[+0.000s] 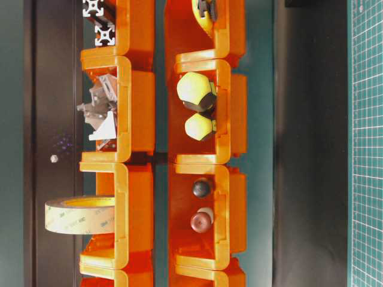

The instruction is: Pick scraper from container rack with left arm.

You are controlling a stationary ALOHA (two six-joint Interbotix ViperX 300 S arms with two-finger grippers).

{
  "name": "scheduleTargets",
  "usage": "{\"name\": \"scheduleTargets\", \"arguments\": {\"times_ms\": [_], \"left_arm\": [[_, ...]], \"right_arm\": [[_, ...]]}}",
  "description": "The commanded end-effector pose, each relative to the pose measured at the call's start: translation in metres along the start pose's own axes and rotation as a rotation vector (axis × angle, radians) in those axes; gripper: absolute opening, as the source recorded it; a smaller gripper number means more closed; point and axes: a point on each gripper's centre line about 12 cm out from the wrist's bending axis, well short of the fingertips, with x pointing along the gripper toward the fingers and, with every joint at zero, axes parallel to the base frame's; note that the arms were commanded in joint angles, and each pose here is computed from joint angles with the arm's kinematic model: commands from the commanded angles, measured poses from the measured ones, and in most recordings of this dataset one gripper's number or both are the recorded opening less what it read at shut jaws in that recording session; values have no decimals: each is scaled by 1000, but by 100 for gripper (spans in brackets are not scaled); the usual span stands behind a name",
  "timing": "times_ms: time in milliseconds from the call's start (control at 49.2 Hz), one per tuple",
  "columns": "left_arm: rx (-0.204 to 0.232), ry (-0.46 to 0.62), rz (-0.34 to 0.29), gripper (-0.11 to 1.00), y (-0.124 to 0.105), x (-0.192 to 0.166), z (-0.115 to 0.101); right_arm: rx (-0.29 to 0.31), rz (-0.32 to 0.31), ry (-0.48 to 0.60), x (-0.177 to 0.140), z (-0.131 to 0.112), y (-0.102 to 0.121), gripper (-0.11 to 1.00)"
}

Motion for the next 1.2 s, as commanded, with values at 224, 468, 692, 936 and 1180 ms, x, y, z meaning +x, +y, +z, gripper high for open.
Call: {"name": "scheduleTargets", "arguments": {"times_ms": [224,468,692,936,1180], "left_arm": [[77,242,-20,0,-3,5,34],[200,447,-94,0,-12,-1,57],[292,671,-161,0,-23,18,63],[514,776,-132,0,-22,37,77],[730,921,8,0,-26,58,72]], "right_arm": [[187,26,-31,1,15,5,1],[230,28,-40,1,21,5,1],[233,29,-51,1,25,5,1],[233,29,-52,1,25,5,1],[235,28,-34,1,23,5,1]]}}
